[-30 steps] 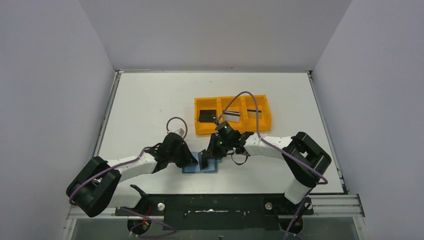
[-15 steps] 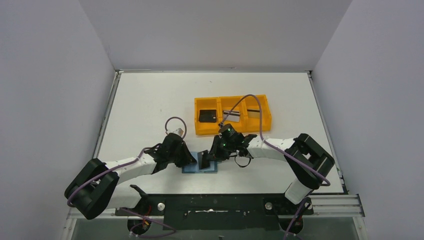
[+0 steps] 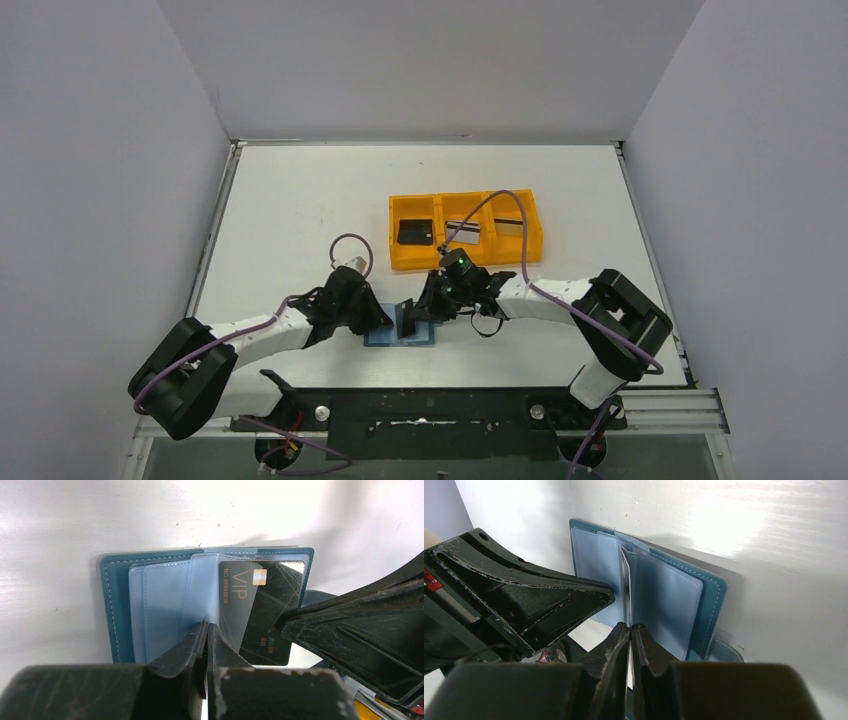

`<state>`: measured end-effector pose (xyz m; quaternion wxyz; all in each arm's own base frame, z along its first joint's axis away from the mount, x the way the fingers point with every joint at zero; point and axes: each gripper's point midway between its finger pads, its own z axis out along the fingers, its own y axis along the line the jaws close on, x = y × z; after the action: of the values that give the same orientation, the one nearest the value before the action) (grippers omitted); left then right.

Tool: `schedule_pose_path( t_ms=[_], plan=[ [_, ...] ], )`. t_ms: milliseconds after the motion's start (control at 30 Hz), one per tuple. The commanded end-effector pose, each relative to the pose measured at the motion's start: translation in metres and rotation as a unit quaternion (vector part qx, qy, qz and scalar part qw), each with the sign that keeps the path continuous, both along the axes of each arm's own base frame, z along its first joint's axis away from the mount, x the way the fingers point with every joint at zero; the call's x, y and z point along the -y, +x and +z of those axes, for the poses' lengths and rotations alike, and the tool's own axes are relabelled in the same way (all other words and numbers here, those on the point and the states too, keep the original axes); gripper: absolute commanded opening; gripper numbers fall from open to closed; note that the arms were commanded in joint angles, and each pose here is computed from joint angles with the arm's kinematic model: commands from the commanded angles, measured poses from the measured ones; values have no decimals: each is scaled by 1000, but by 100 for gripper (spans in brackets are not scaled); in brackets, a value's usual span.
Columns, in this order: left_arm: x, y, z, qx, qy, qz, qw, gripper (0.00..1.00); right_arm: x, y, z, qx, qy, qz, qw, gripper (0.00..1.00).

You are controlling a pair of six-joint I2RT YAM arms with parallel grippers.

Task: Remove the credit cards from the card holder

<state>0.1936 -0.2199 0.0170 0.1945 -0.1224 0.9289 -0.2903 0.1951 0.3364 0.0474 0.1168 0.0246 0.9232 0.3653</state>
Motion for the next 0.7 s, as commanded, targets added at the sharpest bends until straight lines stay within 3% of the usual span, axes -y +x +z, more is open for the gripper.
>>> schedule_pose_path(
  t_ms=[0, 333, 600, 667],
  plan=[
    [-19, -9, -15, -12, 45, 7, 999, 0, 0, 11, 11, 26, 8, -24, 999, 3],
    [-15, -6, -7, -1, 32, 4, 999, 0, 11, 8, 8, 27, -3, -24, 999, 0],
    [-9, -5, -5, 0, 24, -9, 1000, 0, -6, 14, 8, 21, 33, -40, 998, 22],
    [-9, -6, -5, -1, 24, -10, 1000, 0, -9, 15, 6, 18, 36, -38, 998, 24]
  ],
)
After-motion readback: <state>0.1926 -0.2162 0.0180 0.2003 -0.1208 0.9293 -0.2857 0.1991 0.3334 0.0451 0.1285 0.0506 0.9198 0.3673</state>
